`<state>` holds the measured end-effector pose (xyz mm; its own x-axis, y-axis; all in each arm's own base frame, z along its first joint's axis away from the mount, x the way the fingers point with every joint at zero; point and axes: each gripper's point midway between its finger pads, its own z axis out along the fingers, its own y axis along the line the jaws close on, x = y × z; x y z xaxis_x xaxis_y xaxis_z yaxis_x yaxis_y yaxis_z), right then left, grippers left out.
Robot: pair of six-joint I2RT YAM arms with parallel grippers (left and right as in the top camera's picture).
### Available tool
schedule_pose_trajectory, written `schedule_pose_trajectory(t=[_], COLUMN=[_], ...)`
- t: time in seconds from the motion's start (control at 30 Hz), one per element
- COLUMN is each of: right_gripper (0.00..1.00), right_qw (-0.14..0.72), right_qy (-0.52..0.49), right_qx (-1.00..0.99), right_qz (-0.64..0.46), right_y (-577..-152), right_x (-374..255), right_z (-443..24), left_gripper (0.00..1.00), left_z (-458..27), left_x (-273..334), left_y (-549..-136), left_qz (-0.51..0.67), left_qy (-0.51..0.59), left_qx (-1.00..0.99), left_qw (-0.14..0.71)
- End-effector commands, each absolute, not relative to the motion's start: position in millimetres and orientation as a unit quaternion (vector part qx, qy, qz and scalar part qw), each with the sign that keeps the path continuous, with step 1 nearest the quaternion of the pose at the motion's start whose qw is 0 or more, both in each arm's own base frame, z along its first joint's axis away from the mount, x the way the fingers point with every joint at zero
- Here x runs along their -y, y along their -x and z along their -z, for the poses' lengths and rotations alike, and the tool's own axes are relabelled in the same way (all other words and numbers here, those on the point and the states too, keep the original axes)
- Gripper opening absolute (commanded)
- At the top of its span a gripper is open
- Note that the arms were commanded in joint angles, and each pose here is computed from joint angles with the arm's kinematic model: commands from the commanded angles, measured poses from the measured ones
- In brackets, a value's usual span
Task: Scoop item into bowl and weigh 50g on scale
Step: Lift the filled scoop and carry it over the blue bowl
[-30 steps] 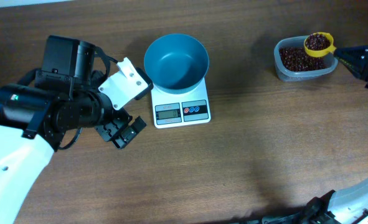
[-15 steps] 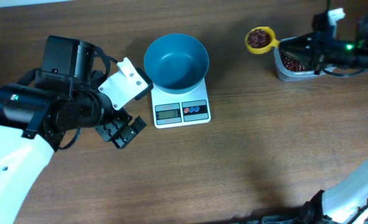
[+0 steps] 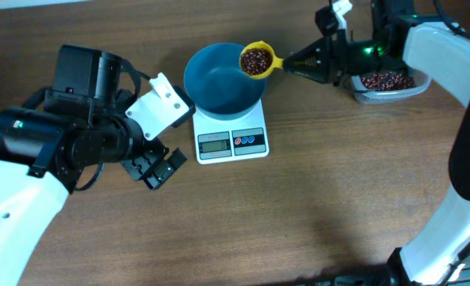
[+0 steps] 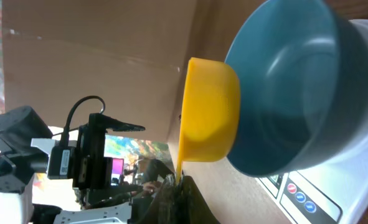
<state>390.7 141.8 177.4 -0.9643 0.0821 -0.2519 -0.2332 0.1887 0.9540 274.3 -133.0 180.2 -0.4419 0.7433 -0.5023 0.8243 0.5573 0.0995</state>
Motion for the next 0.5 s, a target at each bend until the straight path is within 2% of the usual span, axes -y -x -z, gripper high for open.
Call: schedule_pose_trajectory(t=[0.0, 0.2, 0.47], right_gripper=[0.04, 0.04, 0.04], right_qw=[0.115, 0.159, 0.190], right_qy=[0.074, 0.136, 0.138], right_qx=[-0.747, -0.753, -0.786], right_qz=[-0.651, -0.624, -0.571], right_y=[-390, -399, -412], right_x=[-163, -184, -179], right_z=[-186, -183, -166], left_gripper=[0.99, 0.99, 0.99], left_z=[-188, -188, -188], left_x=[135, 135, 135], left_y=[-277, -277, -277], left_qz=[0.075, 0.075, 0.075], left_qy=[-0.470, -0.470, -0.470], left_qx=[-0.839, -0.839, -0.839], left_qw=[0.265, 0.265, 0.265])
